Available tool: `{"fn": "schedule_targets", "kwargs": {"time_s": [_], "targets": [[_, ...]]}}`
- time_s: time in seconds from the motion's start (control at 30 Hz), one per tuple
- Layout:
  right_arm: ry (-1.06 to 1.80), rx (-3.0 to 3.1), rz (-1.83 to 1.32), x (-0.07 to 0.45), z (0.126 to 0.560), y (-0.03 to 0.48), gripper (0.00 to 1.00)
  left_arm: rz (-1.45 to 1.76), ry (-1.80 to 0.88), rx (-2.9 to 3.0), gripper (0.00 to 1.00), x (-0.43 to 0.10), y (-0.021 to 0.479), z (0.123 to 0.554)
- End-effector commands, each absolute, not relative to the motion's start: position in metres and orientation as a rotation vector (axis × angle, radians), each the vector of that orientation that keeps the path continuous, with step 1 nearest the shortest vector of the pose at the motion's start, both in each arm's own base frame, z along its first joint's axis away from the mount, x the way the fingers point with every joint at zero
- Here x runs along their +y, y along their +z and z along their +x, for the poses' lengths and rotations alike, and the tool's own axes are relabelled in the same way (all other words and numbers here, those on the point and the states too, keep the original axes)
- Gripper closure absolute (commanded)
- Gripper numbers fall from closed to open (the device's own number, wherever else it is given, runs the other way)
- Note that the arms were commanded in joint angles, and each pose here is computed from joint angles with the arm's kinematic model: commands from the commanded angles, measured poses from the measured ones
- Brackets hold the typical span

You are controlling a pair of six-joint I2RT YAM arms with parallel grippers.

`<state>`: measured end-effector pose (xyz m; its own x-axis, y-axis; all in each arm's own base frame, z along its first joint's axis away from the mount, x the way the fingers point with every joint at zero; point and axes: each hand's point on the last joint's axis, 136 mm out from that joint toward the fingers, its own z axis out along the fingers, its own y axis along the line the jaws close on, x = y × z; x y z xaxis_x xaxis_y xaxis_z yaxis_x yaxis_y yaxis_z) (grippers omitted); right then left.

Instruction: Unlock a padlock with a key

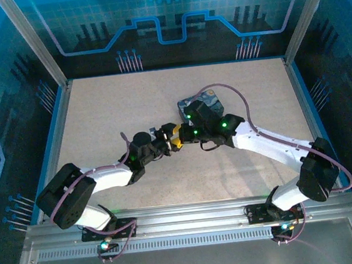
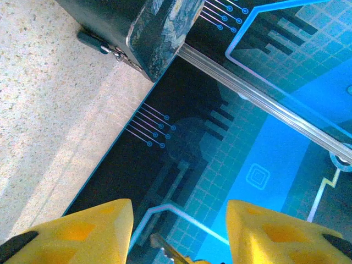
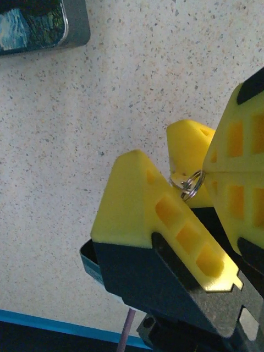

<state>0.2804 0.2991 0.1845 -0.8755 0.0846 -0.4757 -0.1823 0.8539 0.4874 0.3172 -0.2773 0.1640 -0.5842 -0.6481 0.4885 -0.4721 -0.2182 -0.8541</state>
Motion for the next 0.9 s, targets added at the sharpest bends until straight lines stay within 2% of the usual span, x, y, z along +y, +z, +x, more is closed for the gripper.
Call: {"fn": "schedule_targets", "kwargs": {"time_s": [0.0,0.1,0.53,0.7,0.87], "targets": [[0.787,2.525,-0.050,0.306,0.277,0.190,1.00,-1.337,-1.952,1.845,0.54,-0.279,0.169,0.315],[0.774,2.531,-0.035,0.301,0.275,0.187,1.00,-1.342,-1.949,1.844,0.59,-0.278,0.168,0.314],[0.734,2.527,-0.026,0.291,0.274,0.189,1.00,-1.350,-1.942,1.853,0.68,-0.278,0.165,0.314],[0.720,2.527,-0.028,0.288,0.274,0.189,1.00,-1.345,-1.936,1.845,0.69,-0.276,0.165,0.314],[0.703,2.565,-0.015,0.273,0.279,0.181,0.97,-1.334,-1.810,1.892,0.63,-0.258,0.149,0.310]]}}
